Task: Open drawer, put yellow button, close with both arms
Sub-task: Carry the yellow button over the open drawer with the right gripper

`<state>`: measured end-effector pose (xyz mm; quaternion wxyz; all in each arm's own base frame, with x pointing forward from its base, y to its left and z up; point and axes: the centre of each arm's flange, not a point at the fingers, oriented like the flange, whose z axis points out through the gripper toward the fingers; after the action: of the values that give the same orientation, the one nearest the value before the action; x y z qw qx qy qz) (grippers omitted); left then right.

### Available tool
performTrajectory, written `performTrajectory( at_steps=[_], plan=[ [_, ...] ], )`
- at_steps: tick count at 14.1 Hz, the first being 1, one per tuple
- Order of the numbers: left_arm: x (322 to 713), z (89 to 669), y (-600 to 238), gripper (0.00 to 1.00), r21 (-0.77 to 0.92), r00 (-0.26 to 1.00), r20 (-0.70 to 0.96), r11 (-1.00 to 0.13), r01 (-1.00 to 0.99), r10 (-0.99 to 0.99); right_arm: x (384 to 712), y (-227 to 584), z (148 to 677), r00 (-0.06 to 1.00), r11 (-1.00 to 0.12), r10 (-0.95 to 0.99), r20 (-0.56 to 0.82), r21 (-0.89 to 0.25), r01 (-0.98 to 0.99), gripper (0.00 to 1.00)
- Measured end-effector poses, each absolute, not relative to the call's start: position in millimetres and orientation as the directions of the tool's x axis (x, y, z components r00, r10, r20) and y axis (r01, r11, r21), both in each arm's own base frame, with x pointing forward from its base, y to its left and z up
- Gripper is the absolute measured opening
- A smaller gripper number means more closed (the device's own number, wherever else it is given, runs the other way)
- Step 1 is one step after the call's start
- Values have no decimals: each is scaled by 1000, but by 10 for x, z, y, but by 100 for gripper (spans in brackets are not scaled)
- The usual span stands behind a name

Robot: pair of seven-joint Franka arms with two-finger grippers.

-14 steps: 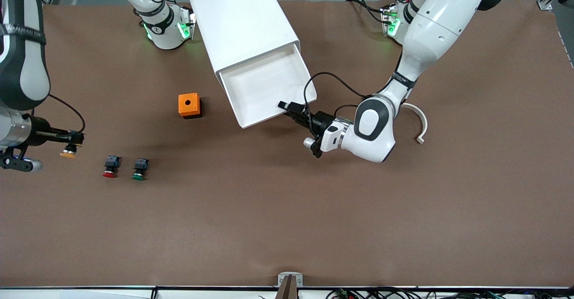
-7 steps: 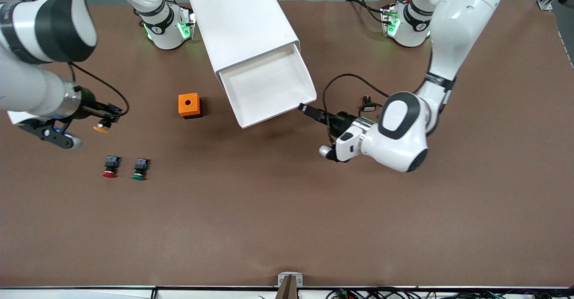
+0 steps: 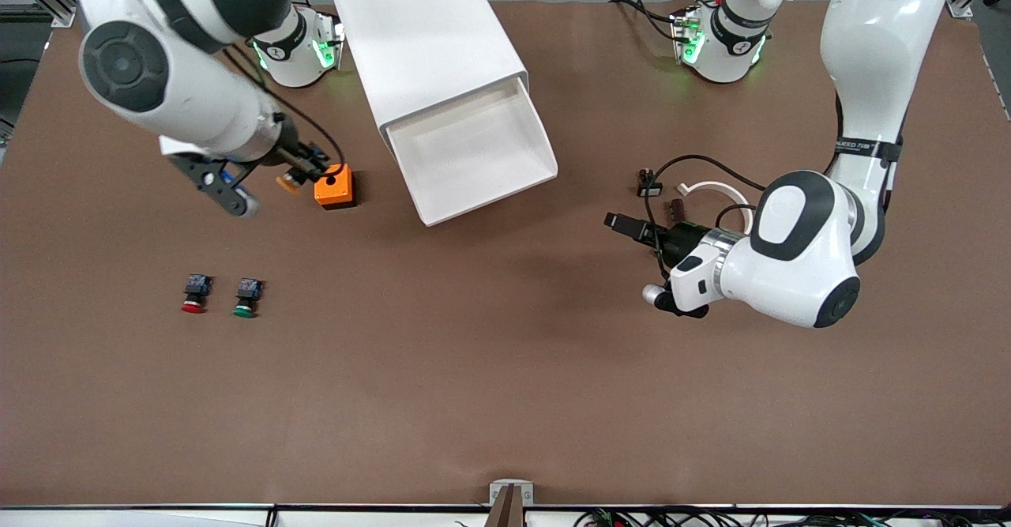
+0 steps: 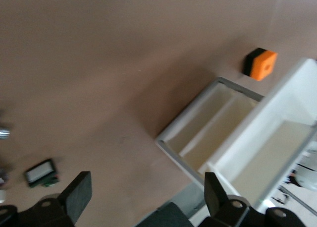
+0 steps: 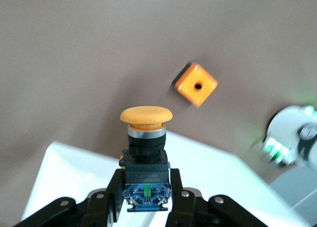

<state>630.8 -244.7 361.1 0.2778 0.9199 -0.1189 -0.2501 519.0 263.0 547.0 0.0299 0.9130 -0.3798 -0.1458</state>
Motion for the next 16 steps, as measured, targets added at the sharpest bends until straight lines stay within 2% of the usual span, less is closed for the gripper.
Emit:
performTrajectory(
  at_steps=[4,8,12,16],
  plan=[
    [6415,3699,-2380,100,416,880,-318,-886,-206,-354,4945,3303,5545,546,-577,-811,-209,133,-806,41],
    [6485,3823,-2462,100,257,912,-224,-923,-285,-344,4767,3940,5294,444,-467,-878,-178,115,-877,41],
    [6514,3852,-2597,100,138,955,-178,-967,-214,-237,4677,4336,4815,406,-427,-902,-147,160,-890,41],
    [6578,3855,-2643,100,118,985,-128,-988,-103,-118,4654,4508,4542,416,-435,-899,-136,171,-884,41]
  ],
)
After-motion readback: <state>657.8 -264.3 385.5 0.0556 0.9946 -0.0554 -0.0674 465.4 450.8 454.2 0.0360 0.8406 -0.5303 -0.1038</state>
